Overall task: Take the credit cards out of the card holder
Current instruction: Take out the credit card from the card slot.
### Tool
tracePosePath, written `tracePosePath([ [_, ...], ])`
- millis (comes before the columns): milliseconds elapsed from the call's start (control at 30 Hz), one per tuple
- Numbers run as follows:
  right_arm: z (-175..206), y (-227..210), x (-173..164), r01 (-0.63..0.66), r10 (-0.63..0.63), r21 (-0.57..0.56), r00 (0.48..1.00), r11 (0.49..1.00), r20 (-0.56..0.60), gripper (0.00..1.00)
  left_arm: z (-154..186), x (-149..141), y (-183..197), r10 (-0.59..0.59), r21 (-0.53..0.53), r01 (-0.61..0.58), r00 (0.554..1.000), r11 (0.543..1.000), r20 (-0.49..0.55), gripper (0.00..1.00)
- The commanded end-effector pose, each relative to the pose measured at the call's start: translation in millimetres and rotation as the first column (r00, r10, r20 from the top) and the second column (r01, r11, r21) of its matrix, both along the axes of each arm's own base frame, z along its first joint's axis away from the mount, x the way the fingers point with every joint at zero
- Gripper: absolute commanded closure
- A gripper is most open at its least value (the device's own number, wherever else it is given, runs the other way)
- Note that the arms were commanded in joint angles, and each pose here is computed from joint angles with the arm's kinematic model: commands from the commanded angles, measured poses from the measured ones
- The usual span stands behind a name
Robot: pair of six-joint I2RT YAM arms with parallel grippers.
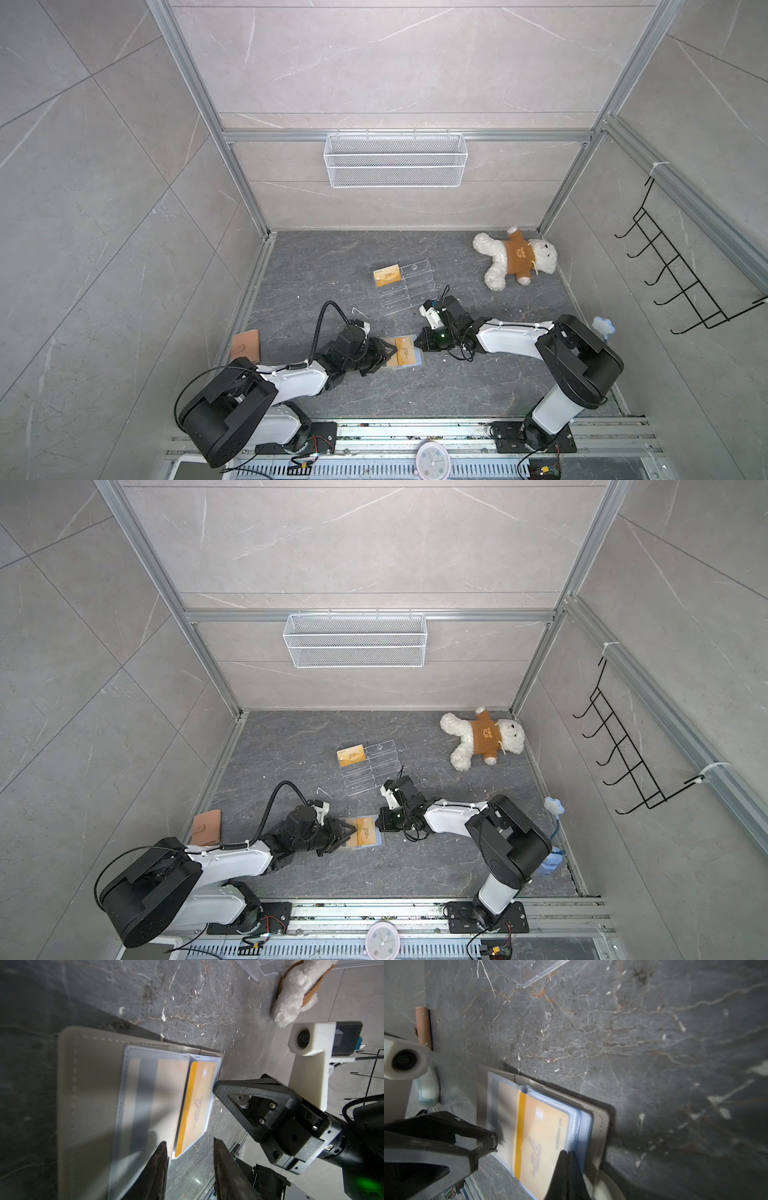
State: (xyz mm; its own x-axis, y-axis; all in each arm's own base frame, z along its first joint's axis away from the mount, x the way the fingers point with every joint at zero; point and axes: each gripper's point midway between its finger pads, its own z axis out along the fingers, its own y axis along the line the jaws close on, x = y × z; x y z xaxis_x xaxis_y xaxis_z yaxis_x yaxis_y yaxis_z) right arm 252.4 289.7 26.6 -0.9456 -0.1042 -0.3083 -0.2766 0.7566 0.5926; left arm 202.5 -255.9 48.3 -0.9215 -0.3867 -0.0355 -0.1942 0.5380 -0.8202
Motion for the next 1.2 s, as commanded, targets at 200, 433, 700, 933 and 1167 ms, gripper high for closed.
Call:
tracePosePath([
  [200,-18.8,1.5,-6.2,0.000,-0.001,-0.030,1.000,1.000,-0.020,1.00,-4.4,10.0,-8.3,0.034,-0.056,-0.033,0.999,0.998,0.027,0.62],
  [433,-26.1,-0.1,-11.4,-0.004,0.002,-0.050,0.999,0.999,-0.032,1.00,-14.0,13.3,-8.5,0.063,-0.087,-0.060,0.998,0.994,0.032,0.68],
  [700,-28.8,-1.5,-12.7,-0.006,0.004,-0.059,0.999,0.998,-0.036,1.00,-19.3,13.4,-8.5,0.072,-0.094,-0.068,0.997,0.993,0.042,0.81],
  [933,-31.9,-4.8,-14.3,-0.006,0.003,-0.079,0.999,0.997,-0.039,1.00,-19.8,11.5,-3.3,0.081,-0.080,-0.076,0.995,0.994,0.055,0.99],
  [1167,-34.0,-6.2,-15.0,-0.009,0.005,-0.091,0.999,0.996,-0.042,1.00,-23.5,-0.8,14.0,0.069,0.012,-0.070,0.996,0.997,0.052,1.00],
])
